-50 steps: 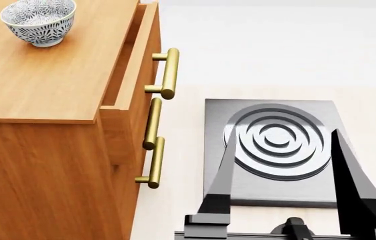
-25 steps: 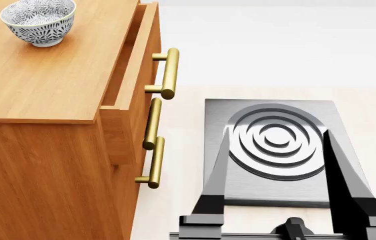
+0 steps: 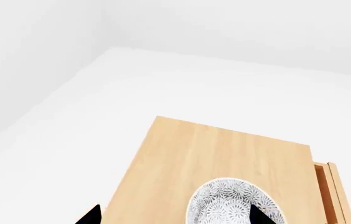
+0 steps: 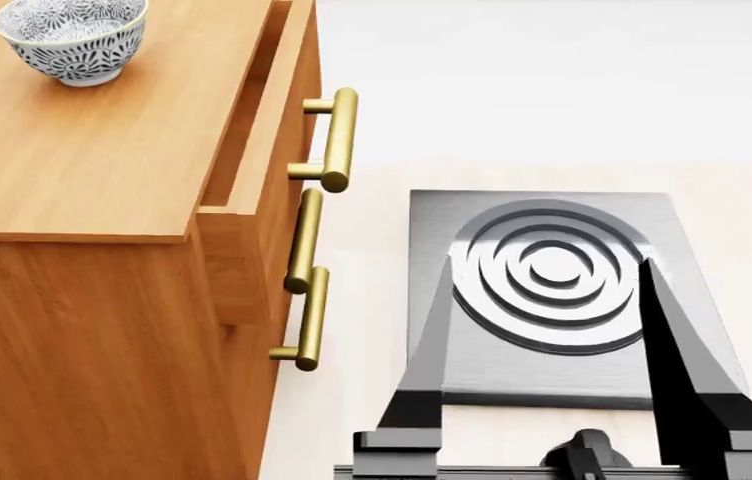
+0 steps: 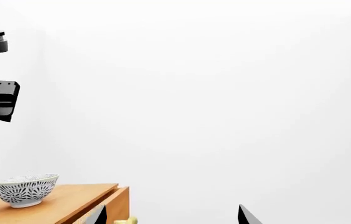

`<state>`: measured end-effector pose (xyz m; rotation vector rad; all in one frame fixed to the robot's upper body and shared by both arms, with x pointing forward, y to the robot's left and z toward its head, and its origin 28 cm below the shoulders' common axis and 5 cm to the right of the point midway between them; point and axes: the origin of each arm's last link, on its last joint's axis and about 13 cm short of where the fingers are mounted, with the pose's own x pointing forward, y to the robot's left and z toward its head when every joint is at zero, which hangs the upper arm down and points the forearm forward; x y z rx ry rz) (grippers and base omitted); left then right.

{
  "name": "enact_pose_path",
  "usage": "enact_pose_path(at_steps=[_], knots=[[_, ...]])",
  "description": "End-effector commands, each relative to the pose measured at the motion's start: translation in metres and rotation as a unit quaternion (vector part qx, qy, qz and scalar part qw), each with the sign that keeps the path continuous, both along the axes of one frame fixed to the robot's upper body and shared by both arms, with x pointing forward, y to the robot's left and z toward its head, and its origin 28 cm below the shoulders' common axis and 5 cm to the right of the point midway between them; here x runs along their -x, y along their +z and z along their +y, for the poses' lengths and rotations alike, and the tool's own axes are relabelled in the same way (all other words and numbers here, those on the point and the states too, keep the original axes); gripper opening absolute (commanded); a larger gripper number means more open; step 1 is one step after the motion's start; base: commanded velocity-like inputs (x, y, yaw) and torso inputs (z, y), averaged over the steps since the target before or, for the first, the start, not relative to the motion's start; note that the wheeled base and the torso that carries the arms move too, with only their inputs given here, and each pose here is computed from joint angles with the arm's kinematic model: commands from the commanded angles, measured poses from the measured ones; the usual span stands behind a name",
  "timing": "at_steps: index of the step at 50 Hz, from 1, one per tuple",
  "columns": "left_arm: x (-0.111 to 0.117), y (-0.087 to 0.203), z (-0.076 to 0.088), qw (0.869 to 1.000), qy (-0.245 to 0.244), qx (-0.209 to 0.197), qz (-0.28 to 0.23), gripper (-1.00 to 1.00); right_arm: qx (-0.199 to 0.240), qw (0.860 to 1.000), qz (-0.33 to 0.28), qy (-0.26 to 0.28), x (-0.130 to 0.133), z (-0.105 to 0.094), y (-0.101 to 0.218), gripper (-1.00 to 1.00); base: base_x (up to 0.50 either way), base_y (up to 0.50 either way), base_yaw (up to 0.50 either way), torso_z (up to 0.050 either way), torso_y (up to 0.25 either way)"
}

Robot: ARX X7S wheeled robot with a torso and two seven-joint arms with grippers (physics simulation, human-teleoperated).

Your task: Pick the akita bowl on the wooden cabinet and place it on the plate.

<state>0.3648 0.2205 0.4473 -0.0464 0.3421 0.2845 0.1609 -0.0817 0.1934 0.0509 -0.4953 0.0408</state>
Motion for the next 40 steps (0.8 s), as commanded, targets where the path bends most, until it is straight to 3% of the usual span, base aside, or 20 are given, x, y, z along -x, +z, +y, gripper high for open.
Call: enact_pose_path(at_steps=[1, 13, 28, 35, 40], knots=[[-0.003, -0.004, 0.001, 1.0, 0.001, -0.007, 0.001, 1.0, 0.001, 1.0, 0.001, 0.0, 0.0, 0.0, 0.0, 1.0, 0.0, 0.0, 0.0, 0.0, -0.25], [-0.004, -0.01, 0.002, 1.0, -0.009, -0.005, 0.014, 1.0, 0.002, 1.0, -0.001, -0.002, 0.0, 0.0, 0.0, 1.0, 0.0, 0.0, 0.0, 0.0, -0.243], [-0.006, -0.017, 0.004, 0.999, -0.016, -0.01, 0.028, 1.0, 0.002, 1.0, 0.0, -0.001, 0.0, 0.0, 0.0, 1.0, 0.0, 0.0, 0.0, 0.0, 0.0], [-0.006, -0.024, 0.004, 0.998, -0.016, 0.014, 0.057, 1.0, 0.001, 1.0, 0.0, -0.001, -0.001, 0.0, 0.0, 1.0, 0.0, 0.0, 0.0, 0.0, 0.0], [-0.006, -0.023, 0.004, 0.998, -0.02, 0.009, 0.054, 1.0, 0.002, 1.0, 0.001, -0.001, -0.001, 0.0, -0.001, 1.0, 0.0, 0.0, 0.0, 0.0, 0.0]])
